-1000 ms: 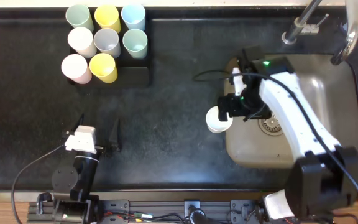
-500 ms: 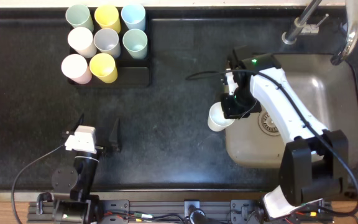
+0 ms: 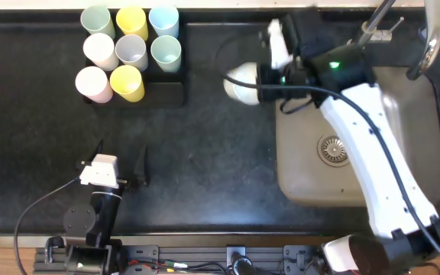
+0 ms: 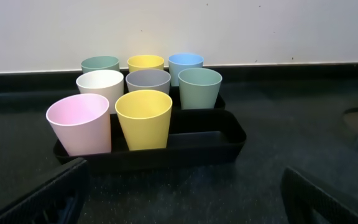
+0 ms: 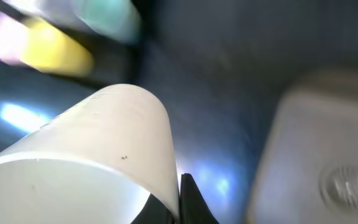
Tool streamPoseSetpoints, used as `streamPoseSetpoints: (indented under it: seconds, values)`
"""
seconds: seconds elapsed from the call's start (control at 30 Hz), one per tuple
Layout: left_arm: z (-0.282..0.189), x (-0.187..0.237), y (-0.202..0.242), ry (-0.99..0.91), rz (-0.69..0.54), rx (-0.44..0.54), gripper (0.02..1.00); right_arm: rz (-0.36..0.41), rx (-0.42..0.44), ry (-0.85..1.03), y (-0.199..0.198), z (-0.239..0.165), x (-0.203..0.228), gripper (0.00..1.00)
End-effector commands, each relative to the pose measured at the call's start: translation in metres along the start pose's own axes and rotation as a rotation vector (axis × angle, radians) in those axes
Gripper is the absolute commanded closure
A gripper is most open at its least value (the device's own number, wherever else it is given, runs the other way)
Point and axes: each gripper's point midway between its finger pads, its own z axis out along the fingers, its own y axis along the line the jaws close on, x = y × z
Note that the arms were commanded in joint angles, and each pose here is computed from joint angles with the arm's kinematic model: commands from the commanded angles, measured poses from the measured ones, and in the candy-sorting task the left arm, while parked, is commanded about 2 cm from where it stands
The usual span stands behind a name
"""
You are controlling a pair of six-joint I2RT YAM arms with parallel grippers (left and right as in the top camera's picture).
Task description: Store Cups
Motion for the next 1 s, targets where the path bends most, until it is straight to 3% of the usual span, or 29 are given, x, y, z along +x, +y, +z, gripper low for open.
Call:
streamPoseSetpoints:
  seconds: [0.03, 0.23, 0.33, 0.5, 0.7, 1.0]
  values:
    - [-0.001, 0.0, -0.005, -0.003, 0.019, 0.025, 0.018, -0.017, -0.123, -0.087, 0.064, -0.022, -0.031, 0.958]
    - [-0.001, 0.0, -0.005, -0.004, 0.019, 0.025, 0.018, -0.073, -0.184, -0.026, 0.127, 0.018, -0.04, 0.958]
    - [-0.001, 0.0, -0.005, -0.003, 0.019, 0.025, 0.018, -0.065, -0.158, 0.036, 0.14, 0.054, -0.035, 0.958]
    - [-0.001, 0.0, -0.005, -0.004, 0.019, 0.025, 0.018, -0.046, -0.055, 0.121, 0.135, 0.109, -0.019, 0.956]
    - [-0.001, 0.0, -0.005, -0.003, 0.019, 0.025, 0.018, -0.051, 0.072, 0.148, 0.122, 0.148, -0.009, 0.958]
    - [-0.001, 0.0, -0.005, -0.004, 0.019, 0.025, 0.018, -0.05, 0.113, 0.154, 0.115, 0.181, -0.006, 0.958]
